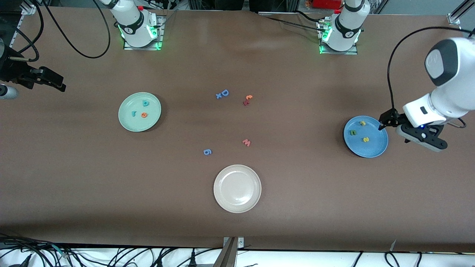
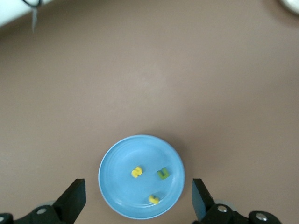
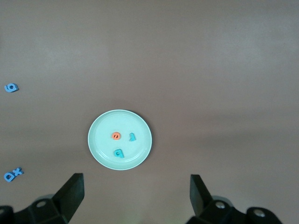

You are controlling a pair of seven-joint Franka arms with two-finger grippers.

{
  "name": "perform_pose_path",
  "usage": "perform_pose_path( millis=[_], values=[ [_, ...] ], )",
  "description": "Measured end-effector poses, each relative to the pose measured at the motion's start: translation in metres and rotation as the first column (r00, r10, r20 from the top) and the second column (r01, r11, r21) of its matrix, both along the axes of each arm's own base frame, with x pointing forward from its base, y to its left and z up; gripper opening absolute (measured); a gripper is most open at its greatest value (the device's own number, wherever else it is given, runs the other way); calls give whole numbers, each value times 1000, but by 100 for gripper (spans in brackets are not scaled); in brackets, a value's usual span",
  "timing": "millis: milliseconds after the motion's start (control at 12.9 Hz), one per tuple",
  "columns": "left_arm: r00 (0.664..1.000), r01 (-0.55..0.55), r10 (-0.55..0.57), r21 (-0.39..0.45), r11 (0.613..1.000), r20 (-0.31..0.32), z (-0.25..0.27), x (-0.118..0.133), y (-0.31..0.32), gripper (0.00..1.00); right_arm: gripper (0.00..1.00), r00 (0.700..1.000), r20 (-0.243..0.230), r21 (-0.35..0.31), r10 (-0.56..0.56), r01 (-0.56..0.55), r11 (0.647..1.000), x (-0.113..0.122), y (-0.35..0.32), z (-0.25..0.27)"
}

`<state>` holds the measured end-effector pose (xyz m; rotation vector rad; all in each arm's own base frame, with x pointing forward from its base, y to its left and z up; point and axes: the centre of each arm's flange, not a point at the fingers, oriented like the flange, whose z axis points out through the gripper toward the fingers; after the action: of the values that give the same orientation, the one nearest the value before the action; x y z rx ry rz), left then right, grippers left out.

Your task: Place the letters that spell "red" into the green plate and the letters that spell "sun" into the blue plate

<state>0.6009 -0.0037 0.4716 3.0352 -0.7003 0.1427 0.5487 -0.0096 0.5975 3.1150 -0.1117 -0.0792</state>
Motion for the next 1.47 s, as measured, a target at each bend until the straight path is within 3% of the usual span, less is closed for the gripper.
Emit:
perform_pose_path(
  millis=[233,388,930,1473],
  values=[
    [997,-6,8,-21,1000,76,49,-11,-29,100,100,1000,1,0,2,-2,1000,0,1,1],
    [996,-3,5,-27,1000,91,62,-15,-37,100,100,1000,1,1,3,-3,1000,0,2,1],
    [997,-81,82,-32,996,13,62,-22,-33,100,100,1000,-2,1,3,-3,1000,0,2,1],
    [965,-260,258,-33,965,-56,63,-27,-42,100,100,1000,-4,1,3,-3,1000,-1,2,1]
  ],
)
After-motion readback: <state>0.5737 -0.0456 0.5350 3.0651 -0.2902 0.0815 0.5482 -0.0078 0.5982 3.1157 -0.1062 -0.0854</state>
